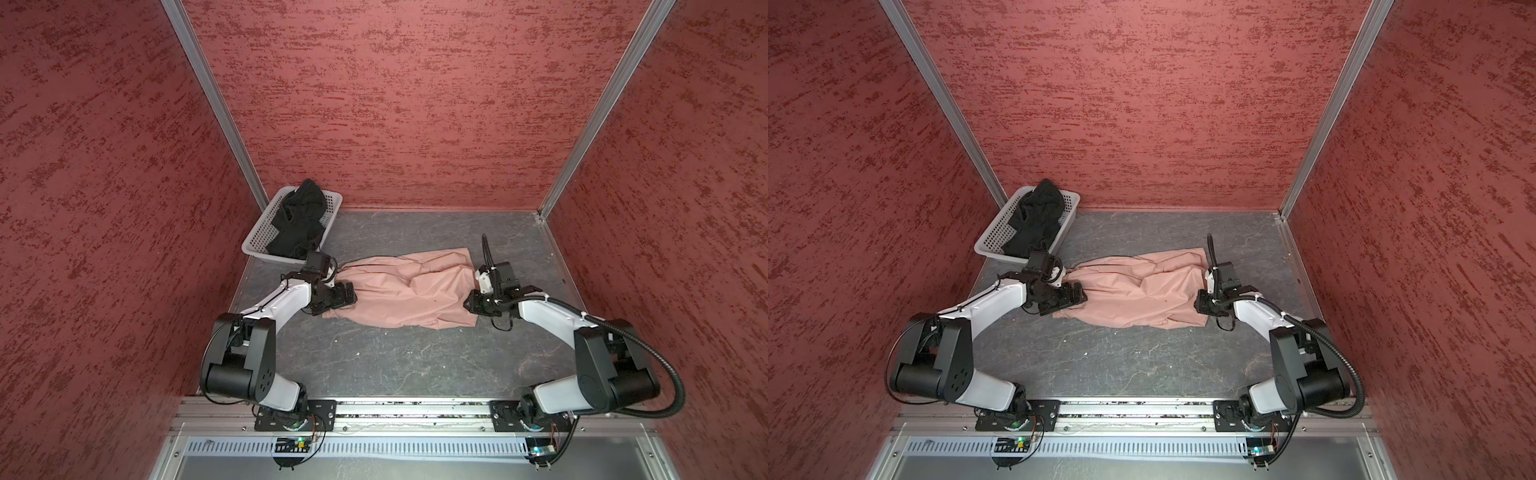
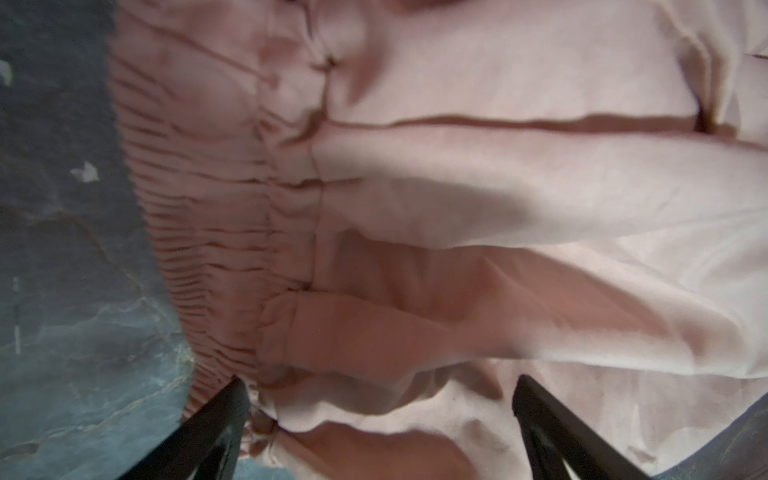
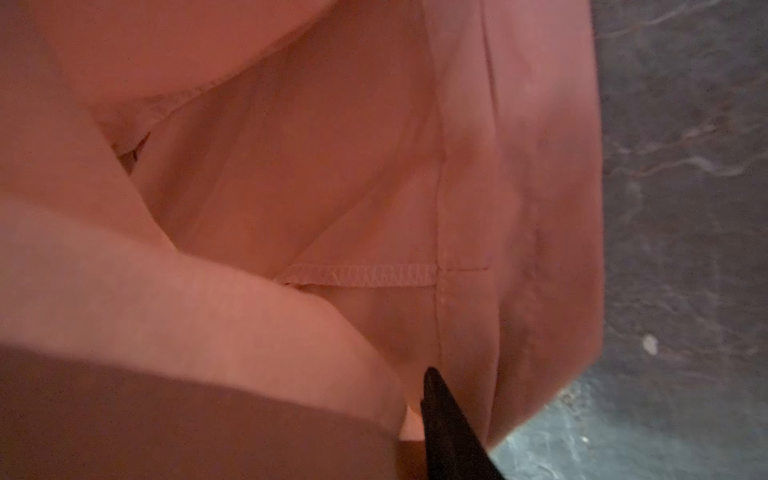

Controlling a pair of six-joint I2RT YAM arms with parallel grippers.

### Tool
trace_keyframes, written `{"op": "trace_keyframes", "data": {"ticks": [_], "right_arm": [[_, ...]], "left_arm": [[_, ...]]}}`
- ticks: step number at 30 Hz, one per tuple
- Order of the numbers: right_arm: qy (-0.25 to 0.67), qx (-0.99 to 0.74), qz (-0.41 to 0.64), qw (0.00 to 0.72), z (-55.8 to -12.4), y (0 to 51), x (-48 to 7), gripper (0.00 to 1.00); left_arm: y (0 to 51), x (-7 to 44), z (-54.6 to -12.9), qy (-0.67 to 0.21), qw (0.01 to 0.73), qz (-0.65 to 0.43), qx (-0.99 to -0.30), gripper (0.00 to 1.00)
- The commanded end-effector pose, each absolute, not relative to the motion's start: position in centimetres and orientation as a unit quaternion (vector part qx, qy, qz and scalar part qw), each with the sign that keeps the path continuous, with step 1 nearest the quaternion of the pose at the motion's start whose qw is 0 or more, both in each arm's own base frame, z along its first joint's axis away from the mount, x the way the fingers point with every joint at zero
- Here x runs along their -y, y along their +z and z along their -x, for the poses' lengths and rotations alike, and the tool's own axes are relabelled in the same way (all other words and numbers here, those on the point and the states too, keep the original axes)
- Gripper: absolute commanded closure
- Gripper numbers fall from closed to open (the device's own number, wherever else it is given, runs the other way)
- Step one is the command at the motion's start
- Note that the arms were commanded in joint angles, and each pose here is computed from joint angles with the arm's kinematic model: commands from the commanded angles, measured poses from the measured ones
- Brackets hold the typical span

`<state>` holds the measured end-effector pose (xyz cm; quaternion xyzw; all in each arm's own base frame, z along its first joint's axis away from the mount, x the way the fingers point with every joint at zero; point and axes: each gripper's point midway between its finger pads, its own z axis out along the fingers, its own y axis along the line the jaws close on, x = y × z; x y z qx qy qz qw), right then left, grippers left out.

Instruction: Fold and stack the shorts

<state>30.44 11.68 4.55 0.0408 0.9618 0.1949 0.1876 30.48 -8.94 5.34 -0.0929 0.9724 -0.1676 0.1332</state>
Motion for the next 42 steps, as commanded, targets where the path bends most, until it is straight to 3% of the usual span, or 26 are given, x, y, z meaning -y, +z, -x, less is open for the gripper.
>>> {"op": "trace_keyframes", "data": {"ticks": [1, 4, 5, 11, 18, 27, 28, 29, 30, 32, 36, 40, 42], "right_arm": [[0.179, -0.964, -0.038, 0.194, -31.0, 5.3, -11.3, 0.76], [0.186, -0.966, -0.039, 0.177, -30.5, 5.7, -11.6, 0.99], [0.194, -0.965, -0.039, 0.171, -30.3, 6.1, -11.8, 1.00], [0.182, -0.975, -0.060, 0.114, -28.1, 8.7, -11.3, 1.00], [0.187, -0.970, -0.111, 0.109, -26.7, 11.7, -9.7, 1.00], [0.161, -0.971, -0.165, 0.057, -22.8, 10.1, -7.4, 1.00], [0.156, -0.972, -0.166, 0.057, -22.8, 9.9, -7.2, 0.94], [0.153, -0.973, -0.165, 0.058, -22.9, 9.9, -7.0, 0.72], [0.148, -0.973, -0.164, 0.063, -23.2, 10.1, -6.8, 0.56], [0.126, -0.976, -0.157, 0.088, -24.5, 11.4, -6.0, 0.34], [0.154, -0.962, -0.126, 0.186, -29.5, 16.4, -6.8, 0.37], [0.305, -0.909, -0.075, 0.275, -33.7, 19.1, -11.6, 0.62], [0.326, -0.907, -0.072, 0.258, -34.4, 17.2, -12.6, 0.59]], "left_arm": [[5.0, 9.3, -30.5, -0.173, 0.131, 0.082, -0.973, 0.01], [4.9, 9.4, -30.6, -0.174, 0.130, 0.082, -0.973, 0.01], [4.8, 9.3, -30.6, -0.175, 0.130, 0.083, -0.972, 0.01], [4.2, 8.8, -30.4, -0.157, 0.109, 0.089, -0.977, 0.01], [3.1, 8.3, -30.1, -0.146, 0.087, 0.100, -0.980, 0.01], [2.8, 8.4, -30.5, -0.153, 0.079, 0.105, -0.979, 0.01], [2.8, 8.5, -30.5, -0.155, 0.079, 0.104, -0.979, 0.01], [2.8, 8.5, -30.5, -0.156, 0.078, 0.103, -0.979, 0.01], [2.8, 8.5, -30.4, -0.157, 0.077, 0.103, -0.979, 0.01], [3.1, 8.9, -30.5, -0.165, 0.079, 0.098, -0.978, 0.01], [6.3, 10.4, -31.5, -0.206, 0.105, 0.078, -0.970, 0.01], [11.9, 12.1, -32.9, -0.227, 0.164, 0.039, -0.959, 0.01], [13.9, 12.7, -33.5, -0.235, 0.191, 0.026, -0.953, 0.00]]}}
